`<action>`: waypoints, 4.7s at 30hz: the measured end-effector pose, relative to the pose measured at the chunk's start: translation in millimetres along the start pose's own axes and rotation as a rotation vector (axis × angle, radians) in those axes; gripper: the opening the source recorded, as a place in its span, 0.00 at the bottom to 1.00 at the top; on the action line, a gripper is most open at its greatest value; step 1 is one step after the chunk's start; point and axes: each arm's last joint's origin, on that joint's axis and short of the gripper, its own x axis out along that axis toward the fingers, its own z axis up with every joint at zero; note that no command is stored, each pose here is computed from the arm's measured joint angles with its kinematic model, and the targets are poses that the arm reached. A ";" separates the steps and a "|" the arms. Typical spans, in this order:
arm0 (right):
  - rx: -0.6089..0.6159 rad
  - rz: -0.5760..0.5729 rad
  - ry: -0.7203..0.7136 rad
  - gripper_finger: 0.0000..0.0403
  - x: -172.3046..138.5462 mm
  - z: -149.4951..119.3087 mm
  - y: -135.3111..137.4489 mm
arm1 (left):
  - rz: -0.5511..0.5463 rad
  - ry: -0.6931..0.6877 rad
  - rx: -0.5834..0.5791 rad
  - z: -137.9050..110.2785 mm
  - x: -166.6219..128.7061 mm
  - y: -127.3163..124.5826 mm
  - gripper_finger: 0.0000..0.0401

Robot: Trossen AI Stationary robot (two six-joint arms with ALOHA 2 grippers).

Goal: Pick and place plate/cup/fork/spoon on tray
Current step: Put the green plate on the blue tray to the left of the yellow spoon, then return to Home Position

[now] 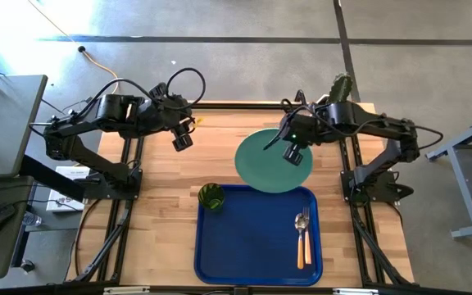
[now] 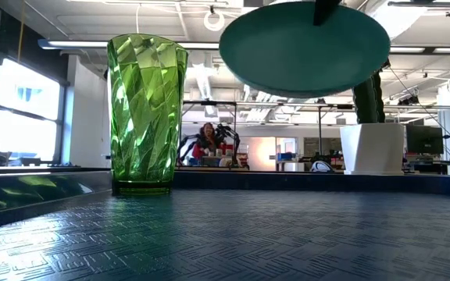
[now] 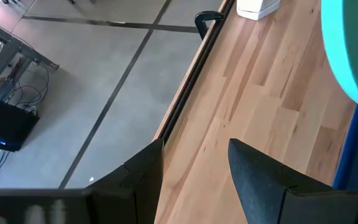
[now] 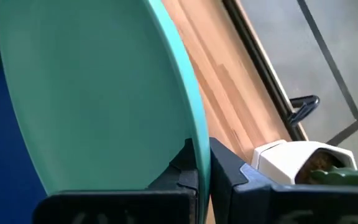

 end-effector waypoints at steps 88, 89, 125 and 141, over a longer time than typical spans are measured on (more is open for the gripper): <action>0.268 0.639 0.240 0.00 178.6 -114.0 130.3 | -0.019 0.006 -0.051 -0.3 0.4 -0.8 0.42; 0.269 0.639 0.244 0.00 179.9 -114.0 131.2 | -0.018 0.006 -0.051 -0.3 0.4 -0.8 0.42; 0.284 0.592 0.306 0.18 197.3 -119.4 140.2 | -0.019 0.007 -0.047 -0.5 0.4 -0.8 0.42; 0.301 0.574 0.320 0.31 196.9 -119.6 136.5 | -0.018 0.007 -0.047 -0.5 0.4 -0.8 0.42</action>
